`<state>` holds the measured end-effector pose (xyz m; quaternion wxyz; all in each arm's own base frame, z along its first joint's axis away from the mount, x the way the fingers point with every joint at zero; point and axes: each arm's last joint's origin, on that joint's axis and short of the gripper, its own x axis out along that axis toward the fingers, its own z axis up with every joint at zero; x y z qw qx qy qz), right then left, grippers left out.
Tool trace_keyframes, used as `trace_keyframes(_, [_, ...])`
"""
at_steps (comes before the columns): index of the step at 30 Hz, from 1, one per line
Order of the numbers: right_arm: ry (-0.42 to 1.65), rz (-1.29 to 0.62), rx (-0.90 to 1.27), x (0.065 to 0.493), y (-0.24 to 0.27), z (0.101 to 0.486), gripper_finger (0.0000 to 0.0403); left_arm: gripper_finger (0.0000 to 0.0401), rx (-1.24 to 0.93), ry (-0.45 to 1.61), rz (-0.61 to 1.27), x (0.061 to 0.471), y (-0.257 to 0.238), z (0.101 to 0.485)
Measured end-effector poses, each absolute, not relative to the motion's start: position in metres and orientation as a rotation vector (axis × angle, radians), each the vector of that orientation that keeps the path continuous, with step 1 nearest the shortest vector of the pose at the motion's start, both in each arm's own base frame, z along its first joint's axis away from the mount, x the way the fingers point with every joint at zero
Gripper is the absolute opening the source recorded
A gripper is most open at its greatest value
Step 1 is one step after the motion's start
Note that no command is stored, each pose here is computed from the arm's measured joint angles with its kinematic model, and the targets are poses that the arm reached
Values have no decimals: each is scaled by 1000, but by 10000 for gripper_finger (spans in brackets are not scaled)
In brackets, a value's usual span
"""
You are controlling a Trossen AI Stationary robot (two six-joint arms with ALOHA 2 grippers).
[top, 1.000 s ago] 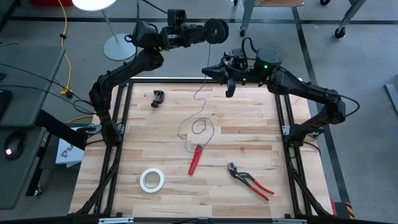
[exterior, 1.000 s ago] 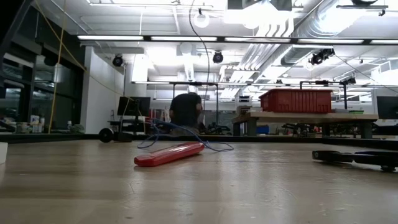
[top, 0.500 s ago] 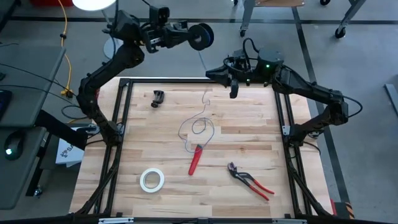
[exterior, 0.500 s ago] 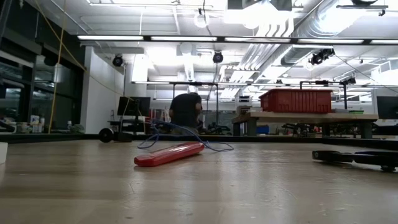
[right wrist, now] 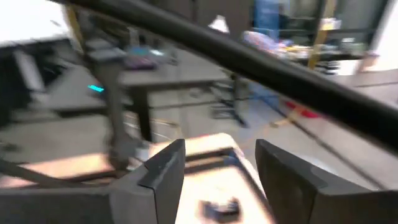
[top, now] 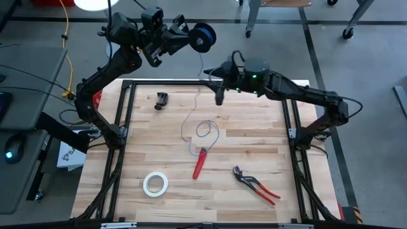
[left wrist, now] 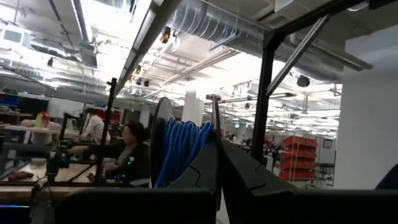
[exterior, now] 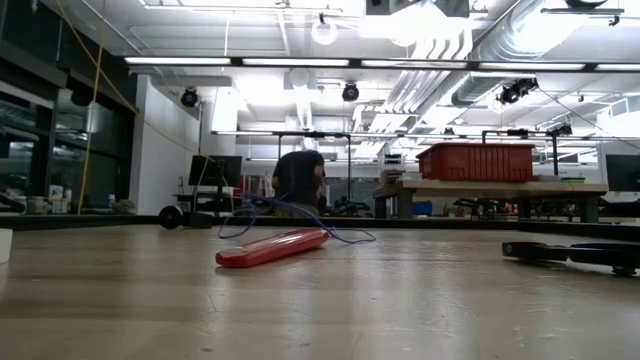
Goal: Coil cords
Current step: Coil the blue wire cable onto the black spool
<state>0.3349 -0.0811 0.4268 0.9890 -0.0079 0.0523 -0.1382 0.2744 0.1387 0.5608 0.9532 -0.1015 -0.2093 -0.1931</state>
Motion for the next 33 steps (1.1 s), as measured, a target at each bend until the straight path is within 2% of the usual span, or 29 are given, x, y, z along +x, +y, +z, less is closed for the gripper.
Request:
trace_keyframes(5, [130, -327, -44, 339, -83, 422, 188, 1, -208, -430, -385, 273, 138, 562])
trace_keyframes(11, [130, -216, 61, 344, -81, 417, 188, 1, -182, -428, -373, 274, 139, 561])
trace_keyframes(18, [184, -303, 62, 357, -87, 400, 188, 1, -177, -428, -381, 275, 137, 561])
trace_keyframes(25, [188, -285, 80, 361, -85, 397, 185, 1, -176, -427, -388, 276, 135, 561])
trace_keyframes(28, [181, -285, 80, 358, -84, 400, 160, 1, -175, -427, -382, 275, 136, 561])
trace_keyframes(33, [163, -289, 78, 352, -84, 407, 95, 1, -178, -428, -368, 272, 141, 561])
